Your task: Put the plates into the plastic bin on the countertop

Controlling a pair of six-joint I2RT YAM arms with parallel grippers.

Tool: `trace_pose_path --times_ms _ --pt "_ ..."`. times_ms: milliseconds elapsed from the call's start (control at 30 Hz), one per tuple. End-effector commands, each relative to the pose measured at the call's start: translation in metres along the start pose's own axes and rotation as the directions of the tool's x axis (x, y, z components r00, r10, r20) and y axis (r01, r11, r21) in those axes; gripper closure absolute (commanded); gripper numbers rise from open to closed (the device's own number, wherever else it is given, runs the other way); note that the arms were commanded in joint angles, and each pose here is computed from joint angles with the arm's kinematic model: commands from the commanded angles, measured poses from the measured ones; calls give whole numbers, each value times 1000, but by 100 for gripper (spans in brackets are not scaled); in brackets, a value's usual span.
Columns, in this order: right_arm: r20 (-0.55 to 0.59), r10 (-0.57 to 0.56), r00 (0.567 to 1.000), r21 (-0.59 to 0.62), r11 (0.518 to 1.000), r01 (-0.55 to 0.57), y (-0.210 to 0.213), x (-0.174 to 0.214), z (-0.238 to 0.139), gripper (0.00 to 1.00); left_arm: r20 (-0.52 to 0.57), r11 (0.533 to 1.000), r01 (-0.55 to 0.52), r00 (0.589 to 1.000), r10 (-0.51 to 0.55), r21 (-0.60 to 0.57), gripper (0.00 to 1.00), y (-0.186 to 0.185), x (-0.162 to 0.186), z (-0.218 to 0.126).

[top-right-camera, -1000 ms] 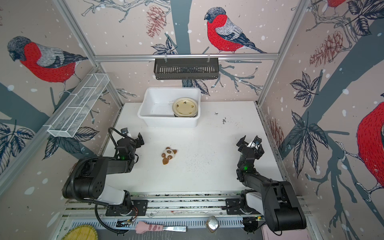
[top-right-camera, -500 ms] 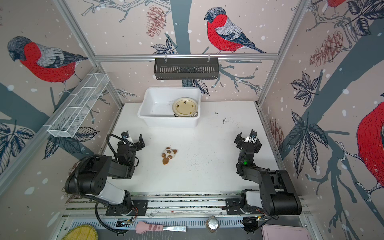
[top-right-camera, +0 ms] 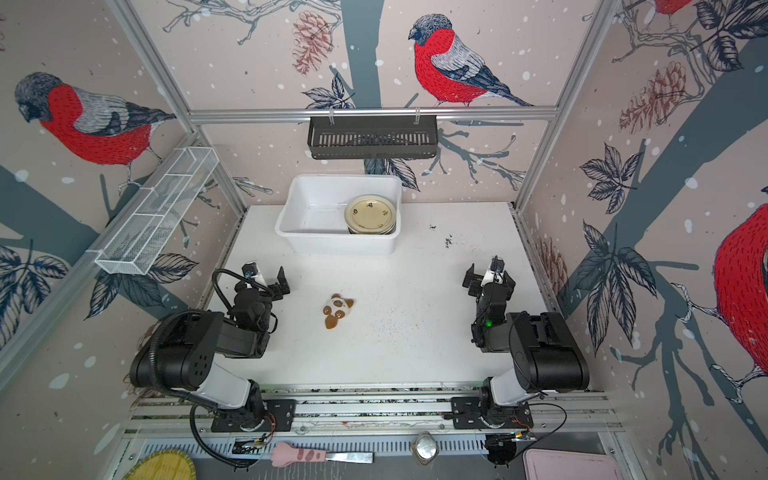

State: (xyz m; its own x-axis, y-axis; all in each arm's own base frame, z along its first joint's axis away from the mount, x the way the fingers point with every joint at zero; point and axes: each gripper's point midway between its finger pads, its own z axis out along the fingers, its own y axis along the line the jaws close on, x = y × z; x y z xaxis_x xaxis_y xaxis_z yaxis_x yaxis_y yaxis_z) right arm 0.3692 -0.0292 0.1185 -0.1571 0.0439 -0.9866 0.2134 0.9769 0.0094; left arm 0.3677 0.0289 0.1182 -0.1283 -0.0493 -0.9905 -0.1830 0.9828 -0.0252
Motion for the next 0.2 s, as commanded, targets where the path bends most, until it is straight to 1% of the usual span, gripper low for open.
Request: trace_pose_path --times_ms 0,100,167 --pt "28 -5 1000 -12 1000 5 2 -8 0 1 37 999 -23 999 22 26 2 -7 -11 4" --pt "29 -4 1000 -12 1000 5 3 -8 1 1 42 999 -30 999 28 34 2 -9 -12 3" --pt "27 -4 1000 -14 1000 5 3 -8 1 1 39 996 -49 998 46 72 2 -16 -12 4"
